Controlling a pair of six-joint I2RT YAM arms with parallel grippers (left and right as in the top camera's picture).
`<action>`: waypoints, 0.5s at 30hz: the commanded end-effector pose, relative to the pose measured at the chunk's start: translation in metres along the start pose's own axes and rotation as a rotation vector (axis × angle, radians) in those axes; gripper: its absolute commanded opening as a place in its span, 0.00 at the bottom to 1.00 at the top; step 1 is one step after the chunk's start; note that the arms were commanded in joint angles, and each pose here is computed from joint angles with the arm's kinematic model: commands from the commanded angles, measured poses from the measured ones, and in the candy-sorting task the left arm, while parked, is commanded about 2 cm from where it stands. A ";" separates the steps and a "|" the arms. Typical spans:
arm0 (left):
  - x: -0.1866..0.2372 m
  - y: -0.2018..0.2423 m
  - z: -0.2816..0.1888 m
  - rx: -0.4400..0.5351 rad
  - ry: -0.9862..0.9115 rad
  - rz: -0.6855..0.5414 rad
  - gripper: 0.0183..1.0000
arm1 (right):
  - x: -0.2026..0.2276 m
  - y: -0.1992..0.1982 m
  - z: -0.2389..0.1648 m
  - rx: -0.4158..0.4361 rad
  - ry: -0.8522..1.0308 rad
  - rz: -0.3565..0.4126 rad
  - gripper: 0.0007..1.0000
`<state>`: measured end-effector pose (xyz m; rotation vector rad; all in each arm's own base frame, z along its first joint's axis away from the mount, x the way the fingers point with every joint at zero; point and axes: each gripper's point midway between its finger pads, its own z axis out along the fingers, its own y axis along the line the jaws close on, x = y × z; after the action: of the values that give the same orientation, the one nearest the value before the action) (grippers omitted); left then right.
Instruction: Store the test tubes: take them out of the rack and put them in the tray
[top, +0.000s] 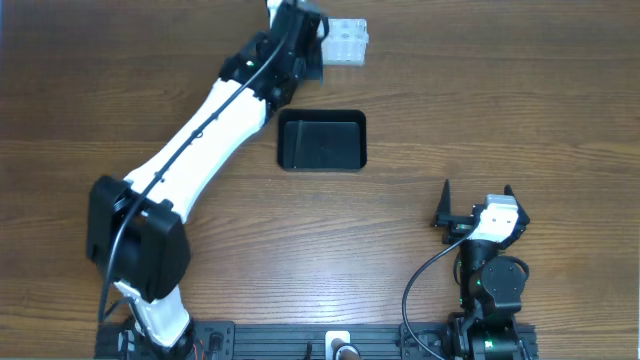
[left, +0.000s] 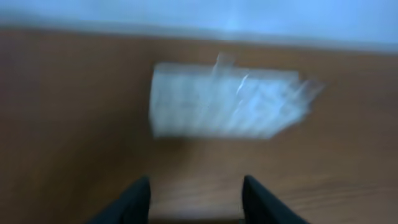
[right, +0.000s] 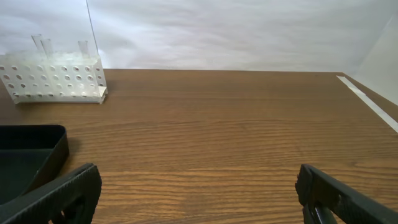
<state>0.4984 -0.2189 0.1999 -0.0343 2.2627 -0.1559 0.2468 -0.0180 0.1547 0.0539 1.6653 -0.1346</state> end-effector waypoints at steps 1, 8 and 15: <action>-0.026 0.004 0.005 -0.011 -0.103 0.110 0.55 | 0.003 -0.001 0.000 0.001 0.004 -0.004 0.99; -0.031 0.007 0.049 0.084 -0.137 0.163 0.61 | 0.003 -0.001 0.000 0.001 0.004 -0.004 0.99; -0.023 0.013 0.084 0.174 -0.135 0.211 0.75 | 0.003 -0.001 0.000 0.001 0.004 -0.004 0.99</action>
<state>0.5742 -0.2038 0.1762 0.1673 2.0952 -0.1828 0.2468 -0.0180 0.1547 0.0536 1.6653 -0.1349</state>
